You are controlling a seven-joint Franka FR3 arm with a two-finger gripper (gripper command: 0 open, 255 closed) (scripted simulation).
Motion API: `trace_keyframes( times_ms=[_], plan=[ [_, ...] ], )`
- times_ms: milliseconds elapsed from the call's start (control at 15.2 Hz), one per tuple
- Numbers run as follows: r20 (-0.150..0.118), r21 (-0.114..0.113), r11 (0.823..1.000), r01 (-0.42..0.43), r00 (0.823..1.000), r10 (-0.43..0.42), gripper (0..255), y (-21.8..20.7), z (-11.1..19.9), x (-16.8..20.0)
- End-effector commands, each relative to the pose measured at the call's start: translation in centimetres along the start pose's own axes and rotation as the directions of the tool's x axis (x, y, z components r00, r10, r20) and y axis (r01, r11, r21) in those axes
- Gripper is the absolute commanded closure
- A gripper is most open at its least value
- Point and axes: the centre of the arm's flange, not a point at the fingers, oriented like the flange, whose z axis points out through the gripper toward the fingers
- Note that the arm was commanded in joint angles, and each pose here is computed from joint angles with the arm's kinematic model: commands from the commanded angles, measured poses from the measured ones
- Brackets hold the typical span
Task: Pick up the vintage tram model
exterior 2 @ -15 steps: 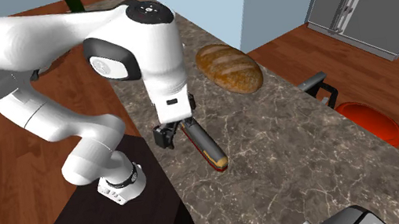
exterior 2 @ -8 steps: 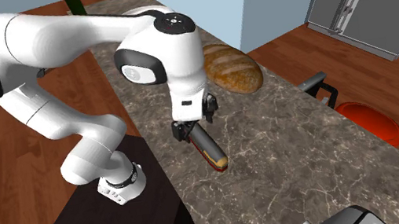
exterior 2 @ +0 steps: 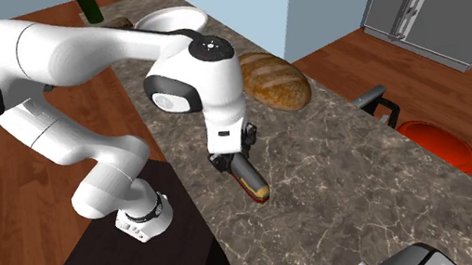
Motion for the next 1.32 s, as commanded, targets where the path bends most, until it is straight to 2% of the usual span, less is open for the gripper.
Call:
trace_keyframes(
  times_ms=[0, 528, 1254],
  plan=[
    [0.000, 0.000, 1.000, 0.000, 1.000, 0.000, 255, 0.0, 0.1, 0.0],
    [0.000, 0.000, 1.000, 0.000, 1.000, 0.000, 255, 0.0, 0.1, 0.0],
    [0.000, 0.000, 1.000, 0.000, 1.000, 0.000, 255, -0.3, -5.7, 0.0]
  ],
)
